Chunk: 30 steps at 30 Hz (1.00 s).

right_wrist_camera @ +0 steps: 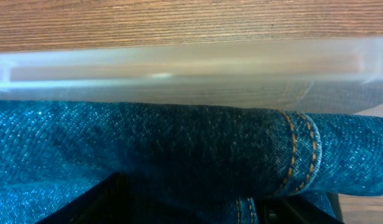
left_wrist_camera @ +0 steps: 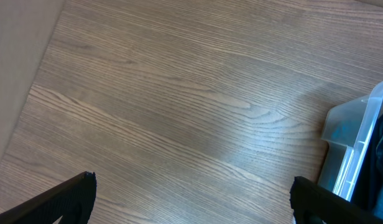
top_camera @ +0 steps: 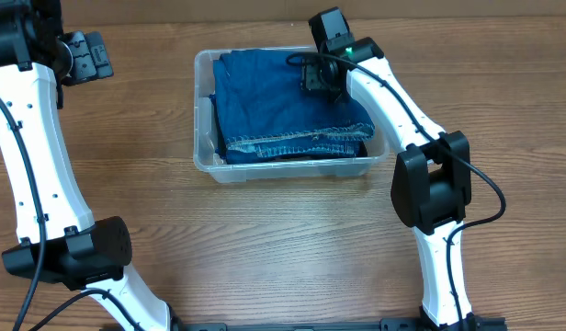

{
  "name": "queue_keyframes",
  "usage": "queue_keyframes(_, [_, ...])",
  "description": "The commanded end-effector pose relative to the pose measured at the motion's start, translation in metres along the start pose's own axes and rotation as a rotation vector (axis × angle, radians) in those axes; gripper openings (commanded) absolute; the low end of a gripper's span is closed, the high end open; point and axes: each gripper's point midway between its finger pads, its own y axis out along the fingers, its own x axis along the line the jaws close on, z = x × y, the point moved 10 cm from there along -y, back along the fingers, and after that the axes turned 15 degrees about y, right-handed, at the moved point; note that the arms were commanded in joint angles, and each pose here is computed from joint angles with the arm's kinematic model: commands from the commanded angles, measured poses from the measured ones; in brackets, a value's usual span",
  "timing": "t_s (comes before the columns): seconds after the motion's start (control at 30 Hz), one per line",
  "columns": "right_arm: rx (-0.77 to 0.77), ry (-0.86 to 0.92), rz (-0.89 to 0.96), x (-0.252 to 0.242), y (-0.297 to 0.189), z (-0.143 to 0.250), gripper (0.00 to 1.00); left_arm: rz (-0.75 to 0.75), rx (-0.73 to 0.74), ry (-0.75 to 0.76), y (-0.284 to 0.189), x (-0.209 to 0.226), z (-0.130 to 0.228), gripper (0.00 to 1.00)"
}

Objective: Pack container

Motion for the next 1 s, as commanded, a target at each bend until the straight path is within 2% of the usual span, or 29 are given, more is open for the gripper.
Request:
queue_keyframes(0.0, [0.101, -0.02, 0.042, -0.012, 0.026, 0.024, 0.7, -0.012, 0.018, 0.0, 0.006, 0.001, 0.0, 1.0])
queue_keyframes(0.13, [0.044, -0.014, 0.004, 0.0, -0.007, 0.0, 0.76, -0.012, 0.018, 0.0, 0.006, 0.001, 0.0, 1.0])
queue_keyframes(0.2, [0.003, -0.011, -0.024, 0.007, -0.035, -0.014, 0.88, -0.012, 0.017, -0.001, 0.005, 0.001, 0.0, 1.0])
queue_keyframes(0.27, [-0.058, -0.006, -0.066, 0.016, -0.082, -0.033, 1.0, -0.012, 0.018, 0.0, 0.006, 0.001, 0.0, 1.0])
queue_keyframes(0.37, [-0.1, -0.002, -0.095, 0.017, -0.142, -0.043, 1.0, -0.012, 0.017, -0.001, 0.005, 0.001, 0.0, 1.0])
queue_keyframes(0.53, [-0.151, 0.004, -0.128, -0.001, -0.249, -0.033, 1.0, -0.012, 0.018, -0.001, 0.006, 0.002, 0.0, 1.0])
queue_keyframes(0.67, [-0.137, -0.067, -0.31, -0.004, -0.319, -0.008, 1.0, -0.012, 0.017, -0.001, 0.005, 0.001, 0.0, 1.0])
queue_keyframes(0.77, [-0.128, -0.076, -0.287, -0.017, -0.343, 0.005, 1.0, -0.012, 0.018, 0.0, 0.006, 0.002, 0.0, 1.0])
queue_keyframes(0.97, [-0.211, -0.061, -0.163, -0.057, -0.4, 0.034, 1.0, -0.012, 0.018, 0.0, 0.006, 0.001, 0.0, 1.0])
